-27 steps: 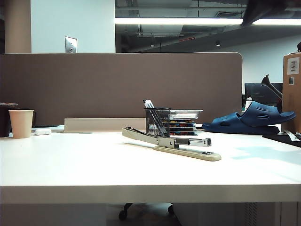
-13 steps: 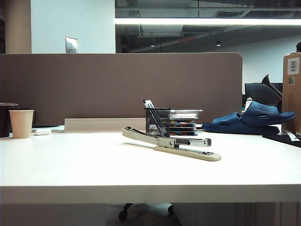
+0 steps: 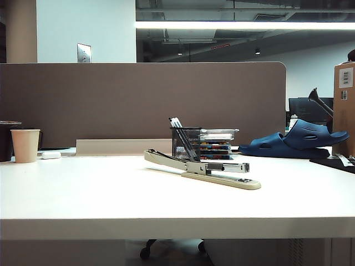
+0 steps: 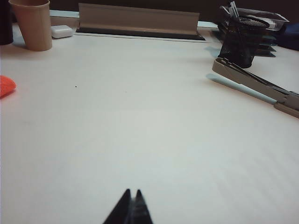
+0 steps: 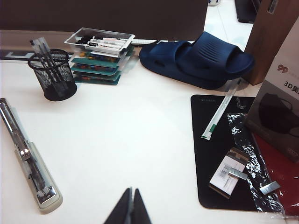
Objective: Pick up a set of staples and put them into the open stapler.
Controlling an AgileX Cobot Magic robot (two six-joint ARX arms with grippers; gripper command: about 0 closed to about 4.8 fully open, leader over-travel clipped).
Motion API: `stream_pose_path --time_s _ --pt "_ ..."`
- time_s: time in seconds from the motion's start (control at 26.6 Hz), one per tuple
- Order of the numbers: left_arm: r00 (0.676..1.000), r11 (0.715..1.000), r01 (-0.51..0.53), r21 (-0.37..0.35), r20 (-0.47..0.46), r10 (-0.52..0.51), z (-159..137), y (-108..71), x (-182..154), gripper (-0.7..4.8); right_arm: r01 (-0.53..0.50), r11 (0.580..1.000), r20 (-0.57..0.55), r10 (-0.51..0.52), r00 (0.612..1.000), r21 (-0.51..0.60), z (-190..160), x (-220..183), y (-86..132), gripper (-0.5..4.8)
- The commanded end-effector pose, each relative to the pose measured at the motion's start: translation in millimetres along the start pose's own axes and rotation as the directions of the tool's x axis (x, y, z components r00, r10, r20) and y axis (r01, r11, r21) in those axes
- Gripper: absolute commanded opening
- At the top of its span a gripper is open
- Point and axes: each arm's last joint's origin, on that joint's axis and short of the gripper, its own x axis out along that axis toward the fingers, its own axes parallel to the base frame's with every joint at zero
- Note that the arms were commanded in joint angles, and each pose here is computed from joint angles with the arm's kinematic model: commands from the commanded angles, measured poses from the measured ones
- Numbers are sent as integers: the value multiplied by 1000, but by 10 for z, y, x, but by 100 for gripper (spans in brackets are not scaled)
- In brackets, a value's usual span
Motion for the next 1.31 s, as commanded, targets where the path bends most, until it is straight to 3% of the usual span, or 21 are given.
stream_pose_path --time_s 0.04,0.45,0.94,1.31 --pt "1000 1000 -4 1 7 4 8 2 -1 -6 -53 999 58 54 997 -10 -66 -88 37 -9" --pt "998 1000 1 7 69 -1 68 -3 -3 -6 -100 994 128 104 986 -40 -346 -209 146 -9" --pt "997 1000 1 13 76 -2 74 -3 -3 -6 -83 996 309 91 947 -41 -1046 -194 155 -9" --pt "991 997 -3 72 137 -7 131 -8 -8 -6 -16 1000 337 23 941 -24 -1289 -138 133 -9"
